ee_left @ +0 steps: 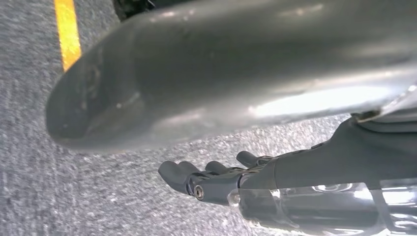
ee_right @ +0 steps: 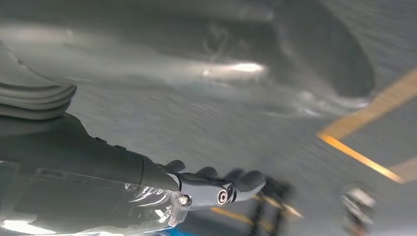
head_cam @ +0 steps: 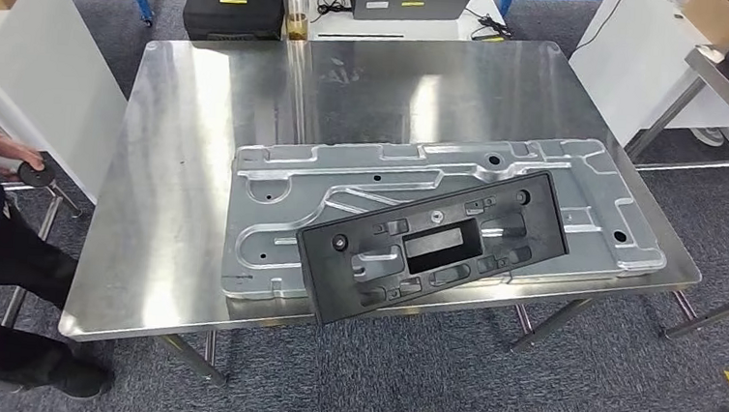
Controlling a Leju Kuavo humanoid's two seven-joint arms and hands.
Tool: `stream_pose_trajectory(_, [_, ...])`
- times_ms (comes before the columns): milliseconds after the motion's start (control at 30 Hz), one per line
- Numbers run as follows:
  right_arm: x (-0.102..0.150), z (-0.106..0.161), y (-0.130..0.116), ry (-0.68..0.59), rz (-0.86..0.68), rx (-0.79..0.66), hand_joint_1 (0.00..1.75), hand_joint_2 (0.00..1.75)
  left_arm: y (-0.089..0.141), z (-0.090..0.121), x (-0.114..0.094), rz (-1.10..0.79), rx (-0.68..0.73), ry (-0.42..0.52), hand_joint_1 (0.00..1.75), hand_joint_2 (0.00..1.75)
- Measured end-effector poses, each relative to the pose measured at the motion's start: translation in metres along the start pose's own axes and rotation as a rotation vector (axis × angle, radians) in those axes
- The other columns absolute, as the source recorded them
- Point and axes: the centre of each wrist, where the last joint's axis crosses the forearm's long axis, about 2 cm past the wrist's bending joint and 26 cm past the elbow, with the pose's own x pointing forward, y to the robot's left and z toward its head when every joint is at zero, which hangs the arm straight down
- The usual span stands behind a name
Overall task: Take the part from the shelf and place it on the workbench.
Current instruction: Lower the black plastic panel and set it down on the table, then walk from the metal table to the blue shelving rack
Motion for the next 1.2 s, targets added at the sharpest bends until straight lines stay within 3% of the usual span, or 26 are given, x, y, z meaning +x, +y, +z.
stream_pose_trajectory(133, [-0.038,0.033,0.035,0.074,0.090,0.121,0.00,0.00,0.000,0.000,0.000,-0.004,-0.005,0.002,0.00,0.00])
stream_pose_trajectory(267, [-0.067,0.072,0.064,0.060,0.196,0.266,0.00,0.00,0.000,0.000,0.002,-0.007,-0.009,-0.005,0.00,0.00])
stream_pose_trajectory(533, [-0.103,0.123,0.090,0.017,0.325,0.436,0.00,0.00,-0.003,0.000,0.002,-0.007,-0.026,-0.007,0.00,0.00])
stream_pose_trajectory(733, [-0.113,0.140,0.096,0.032,0.354,0.479,0.00,0.00,-0.006,0.000,0.005,-0.009,-0.035,-0.018,0.00,0.00])
stream_pose_trajectory(1167, [-0.117,0.146,0.098,0.031,0.394,0.497,0.00,0.00,-0.012,0.001,0.005,-0.006,-0.058,-0.020,0.00,0.00])
stream_pose_trajectory(1200, [-0.116,0.146,0.099,0.026,0.395,0.499,0.00,0.44,-0.013,0.001,0.005,-0.005,-0.061,-0.022,0.00,0.00])
